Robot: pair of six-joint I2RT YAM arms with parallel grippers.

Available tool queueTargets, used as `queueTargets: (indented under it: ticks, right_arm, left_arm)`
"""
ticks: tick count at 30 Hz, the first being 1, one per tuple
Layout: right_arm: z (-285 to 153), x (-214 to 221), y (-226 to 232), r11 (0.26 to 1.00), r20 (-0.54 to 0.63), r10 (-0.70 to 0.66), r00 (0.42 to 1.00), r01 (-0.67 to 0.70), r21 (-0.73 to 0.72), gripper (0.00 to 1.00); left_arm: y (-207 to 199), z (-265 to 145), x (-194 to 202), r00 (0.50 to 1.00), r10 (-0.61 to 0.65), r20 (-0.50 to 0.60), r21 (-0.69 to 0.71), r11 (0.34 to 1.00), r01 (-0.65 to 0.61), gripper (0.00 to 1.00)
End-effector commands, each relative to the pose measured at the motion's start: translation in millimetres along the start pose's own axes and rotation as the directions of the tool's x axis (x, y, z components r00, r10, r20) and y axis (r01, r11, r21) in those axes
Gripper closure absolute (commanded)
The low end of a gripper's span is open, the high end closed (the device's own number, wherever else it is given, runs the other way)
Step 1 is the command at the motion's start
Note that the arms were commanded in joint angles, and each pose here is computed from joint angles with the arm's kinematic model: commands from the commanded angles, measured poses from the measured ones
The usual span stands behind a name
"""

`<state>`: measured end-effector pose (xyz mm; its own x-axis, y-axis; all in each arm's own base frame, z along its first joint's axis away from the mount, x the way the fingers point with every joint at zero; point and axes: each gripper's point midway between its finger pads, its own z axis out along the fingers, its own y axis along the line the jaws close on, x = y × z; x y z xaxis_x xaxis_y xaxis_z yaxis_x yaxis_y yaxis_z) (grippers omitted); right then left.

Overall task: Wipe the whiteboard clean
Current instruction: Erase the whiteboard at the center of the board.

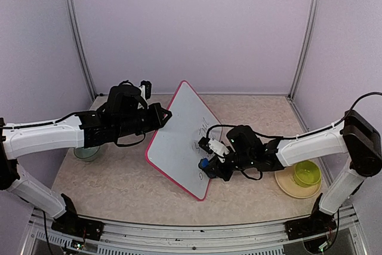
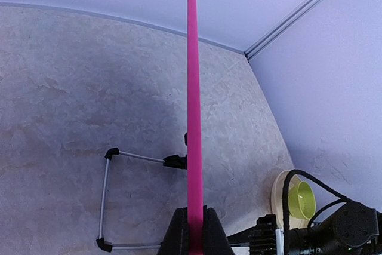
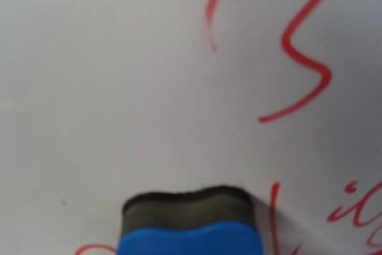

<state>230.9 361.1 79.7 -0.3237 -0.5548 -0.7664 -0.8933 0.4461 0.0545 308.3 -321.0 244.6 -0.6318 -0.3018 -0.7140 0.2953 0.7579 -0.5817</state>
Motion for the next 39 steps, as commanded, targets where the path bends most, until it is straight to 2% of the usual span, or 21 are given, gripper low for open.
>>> queueTargets:
  ticks: [1,12,20,25,33,39]
  right_arm:
    - [2,28,-1,1.0,-0.101,0.022,0.995,-0.021,0.008,1.0]
    - [6,-71,-16,0.997,0.021,-0.064,0.998,0.063,0.047,1.0]
    - [6,-105,-25,0.995,0.062,-0.085,0.994,0.081,0.06,1.0]
    - [7,-95,-25,0.995,0.047,-0.079,0.996,0.076,0.057,1.0]
    - [7,-26,-33,0.998,-0.043,-0.009,0.999,0.012,0.058,1.0]
    - [-5,-8,-44,0.995,-0.036,0.052,0.998,-0.049,0.082,1.0]
  left_arm:
    - [13,6,49,0.987,0.019,-0.161,-0.019,1.0,-0.023,1.0]
    - [10,8,52,0.985,0.023,-0.169,-0.016,1.0,-0.026,1.0]
    - [14,7,55,0.985,0.023,-0.173,-0.022,0.999,-0.027,1.0]
    - [13,8,54,0.984,0.027,-0.174,-0.02,0.999,-0.031,1.0]
    - [14,9,55,0.983,0.03,-0.182,-0.025,0.999,-0.035,1.0]
    - [13,10,54,0.983,0.027,-0.18,-0.023,0.999,-0.032,1.0]
